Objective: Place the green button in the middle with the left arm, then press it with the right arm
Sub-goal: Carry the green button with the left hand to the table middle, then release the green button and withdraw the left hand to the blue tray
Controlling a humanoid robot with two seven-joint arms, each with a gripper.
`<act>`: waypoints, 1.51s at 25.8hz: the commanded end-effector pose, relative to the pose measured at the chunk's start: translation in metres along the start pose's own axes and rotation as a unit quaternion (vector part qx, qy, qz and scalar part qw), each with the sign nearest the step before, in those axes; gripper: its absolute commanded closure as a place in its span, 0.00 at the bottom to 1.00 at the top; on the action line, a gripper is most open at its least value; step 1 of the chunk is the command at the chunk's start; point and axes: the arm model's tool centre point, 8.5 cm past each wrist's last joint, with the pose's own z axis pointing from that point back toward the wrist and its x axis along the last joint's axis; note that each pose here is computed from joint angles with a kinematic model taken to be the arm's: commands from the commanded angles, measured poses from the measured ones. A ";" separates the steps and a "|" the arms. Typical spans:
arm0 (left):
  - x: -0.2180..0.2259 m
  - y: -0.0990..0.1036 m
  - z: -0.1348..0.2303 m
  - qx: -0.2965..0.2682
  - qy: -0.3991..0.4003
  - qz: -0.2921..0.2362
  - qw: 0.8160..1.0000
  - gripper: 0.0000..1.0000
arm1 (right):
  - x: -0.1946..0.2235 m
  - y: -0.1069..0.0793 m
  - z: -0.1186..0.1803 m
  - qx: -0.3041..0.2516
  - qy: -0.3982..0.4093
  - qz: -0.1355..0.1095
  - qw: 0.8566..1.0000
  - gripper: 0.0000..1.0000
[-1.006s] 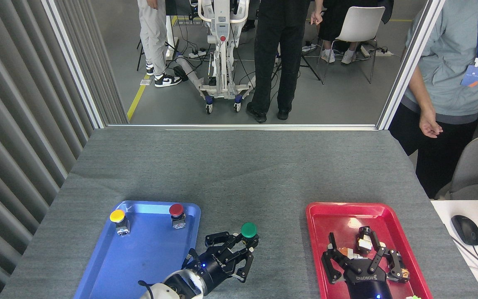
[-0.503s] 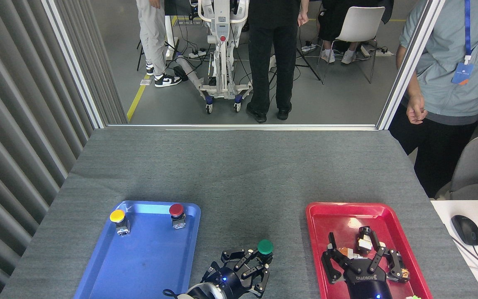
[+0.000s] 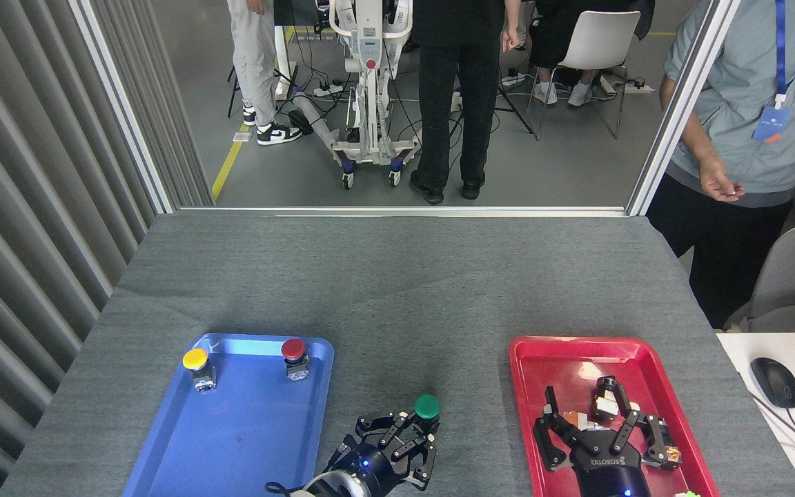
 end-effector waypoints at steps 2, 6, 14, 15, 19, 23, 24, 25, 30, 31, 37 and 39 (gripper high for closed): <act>0.000 0.000 0.001 0.004 0.001 0.005 1.000 0.01 | -0.001 0.001 0.000 0.001 0.000 0.001 1.000 0.00; 0.001 0.002 0.002 0.009 -0.001 0.004 1.000 0.01 | 0.000 0.000 0.000 0.000 0.000 0.001 1.000 0.00; -0.010 0.037 0.028 0.080 0.017 -0.013 0.997 0.01 | 0.000 0.000 0.000 0.000 0.001 0.001 1.000 0.00; -0.015 0.042 0.037 0.094 0.038 -0.015 0.995 0.01 | 0.000 0.000 0.000 0.000 0.001 0.001 1.000 0.00; -0.044 0.061 0.089 0.146 0.144 -0.021 0.978 0.01 | -0.001 0.000 0.001 0.000 0.001 0.001 1.000 0.00; -0.085 0.053 0.147 0.157 0.248 0.006 0.956 0.01 | 0.000 0.000 0.001 0.001 0.000 0.001 1.000 0.00; -0.096 0.047 0.161 0.153 0.269 0.011 0.951 0.01 | 0.000 0.000 0.001 0.001 0.000 0.001 1.000 0.00; -0.105 0.041 0.172 0.147 0.281 0.014 0.948 0.01 | 0.000 0.001 0.002 0.002 0.000 0.001 1.000 0.00; -0.143 0.017 0.217 0.129 0.322 0.033 0.937 0.01 | 0.000 0.002 0.003 0.004 0.000 0.001 1.000 0.00; -0.143 0.012 0.218 0.130 0.321 0.045 0.937 0.01 | 0.000 0.002 0.003 0.004 0.000 0.001 1.000 0.00; -0.147 0.008 0.222 0.132 0.332 0.060 0.932 0.01 | -0.001 0.006 0.006 0.012 0.010 -0.002 1.000 0.00; -0.148 0.003 0.224 0.126 0.336 0.062 0.931 0.01 | 0.000 0.006 0.007 0.013 0.010 -0.004 1.000 0.00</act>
